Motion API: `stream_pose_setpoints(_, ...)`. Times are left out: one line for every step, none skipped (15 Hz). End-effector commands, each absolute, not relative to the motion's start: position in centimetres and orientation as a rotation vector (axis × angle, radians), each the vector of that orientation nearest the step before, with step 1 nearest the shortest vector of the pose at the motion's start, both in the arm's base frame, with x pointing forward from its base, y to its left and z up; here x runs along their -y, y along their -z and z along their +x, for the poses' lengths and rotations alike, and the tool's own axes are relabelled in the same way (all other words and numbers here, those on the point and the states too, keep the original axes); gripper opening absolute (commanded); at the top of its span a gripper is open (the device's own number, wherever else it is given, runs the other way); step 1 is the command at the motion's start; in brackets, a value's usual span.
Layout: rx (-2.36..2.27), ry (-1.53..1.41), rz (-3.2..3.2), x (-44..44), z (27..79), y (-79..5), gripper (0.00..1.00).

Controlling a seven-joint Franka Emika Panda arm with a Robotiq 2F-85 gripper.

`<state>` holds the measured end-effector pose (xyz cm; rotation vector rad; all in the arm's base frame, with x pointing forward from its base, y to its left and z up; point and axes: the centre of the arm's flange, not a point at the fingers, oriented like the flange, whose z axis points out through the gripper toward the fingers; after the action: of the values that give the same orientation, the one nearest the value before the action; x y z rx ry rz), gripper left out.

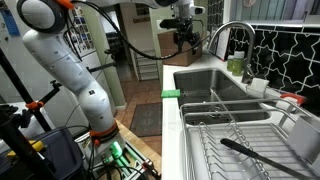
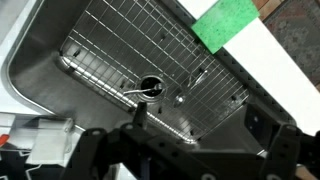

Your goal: Move the sponge to the opposite side of the sink

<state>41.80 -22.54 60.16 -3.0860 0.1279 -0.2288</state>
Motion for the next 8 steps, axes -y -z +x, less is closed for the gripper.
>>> stream_pose_setpoints(-0.411,0.368,-3.084,24.9,42.9,-61.0,1.0)
stream_pose_setpoints(-0.494,0.394,-3.072,25.6,43.4,-61.2,1.0)
stream_pose_setpoints(-0.578,0.409,-3.058,26.4,44.0,-61.6,1.0)
stream_pose_setpoints(-0.661,0.431,-3.053,27.1,44.5,-61.9,1.0)
stream_pose_setpoints(-0.744,0.44,-3.055,28.1,45.2,-62.0,1.0)
stream_pose_setpoints(-0.82,0.453,-3.061,29.2,45.9,-61.8,1.0)
stream_pose_setpoints(-0.895,0.456,-3.064,30.1,46.4,-61.7,1.0)
stream_pose_setpoints(-0.748,0.468,-3.055,28.2,44.3,-61.9,1.0)
